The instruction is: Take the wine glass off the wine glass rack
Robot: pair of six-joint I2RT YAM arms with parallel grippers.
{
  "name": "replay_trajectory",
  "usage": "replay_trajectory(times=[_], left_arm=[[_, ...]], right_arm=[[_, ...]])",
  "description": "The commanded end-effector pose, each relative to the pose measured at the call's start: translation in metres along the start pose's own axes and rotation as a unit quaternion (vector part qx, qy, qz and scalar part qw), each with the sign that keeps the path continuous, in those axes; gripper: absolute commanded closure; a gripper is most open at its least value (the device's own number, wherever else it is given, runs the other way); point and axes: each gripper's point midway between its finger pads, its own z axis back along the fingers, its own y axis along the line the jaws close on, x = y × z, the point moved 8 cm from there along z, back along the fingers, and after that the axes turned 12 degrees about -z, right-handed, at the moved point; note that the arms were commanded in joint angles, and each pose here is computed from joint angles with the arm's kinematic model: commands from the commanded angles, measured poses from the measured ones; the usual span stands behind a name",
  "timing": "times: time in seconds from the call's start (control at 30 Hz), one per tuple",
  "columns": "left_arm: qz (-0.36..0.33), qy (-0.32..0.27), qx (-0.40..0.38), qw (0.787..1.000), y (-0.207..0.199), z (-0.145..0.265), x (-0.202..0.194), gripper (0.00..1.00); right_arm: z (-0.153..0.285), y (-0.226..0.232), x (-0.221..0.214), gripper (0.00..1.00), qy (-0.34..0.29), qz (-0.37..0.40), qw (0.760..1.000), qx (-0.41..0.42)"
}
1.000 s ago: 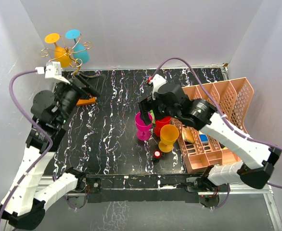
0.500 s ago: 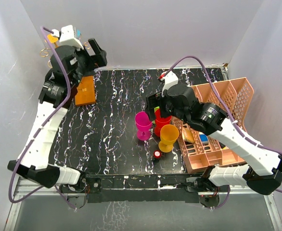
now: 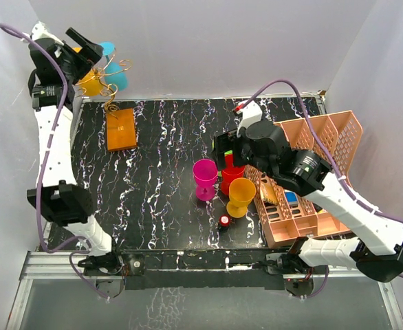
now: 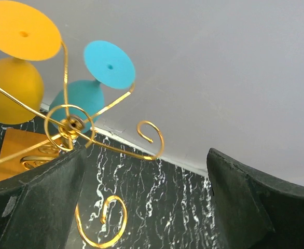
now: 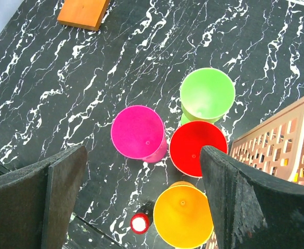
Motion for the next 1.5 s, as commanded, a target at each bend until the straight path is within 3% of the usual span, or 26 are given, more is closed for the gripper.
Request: replay_trajectory(times=[0.0, 0.37, 0.63, 0.9, 1.47], left_arm=[[0.101, -0.040, -0.008, 0.994, 0.017, -0.008, 0.034, 0.06], [0.198, -0.054, 0.089, 0.975, 0.063, -0.062, 0.039, 0.22], [0.202, -0.061, 0.138, 0.968, 0.079, -0.076, 0.034, 0.34], [0.227, -0.043, 0.148, 0.962, 0.087, -0.090, 0.020, 0.42], [0.263, -0.067, 0.164, 0.948, 0.097, -0.111, 0.016, 0.52]], right_arm=[[0.010, -0.003, 0.016, 0.01, -0.063, -0.011, 0.998, 0.003], [0.017, -0.011, 0.018, 0.01, -0.093, -0.007, 0.996, -0.014], [0.015, -0.014, 0.014, 0.01, -0.090, -0.004, 0.996, -0.020], [0.011, -0.013, 0.012, 0.01, -0.086, -0.005, 0.996, -0.020], [0.005, -0.014, 0.007, 0.01, -0.082, -0.006, 0.996, -0.023]])
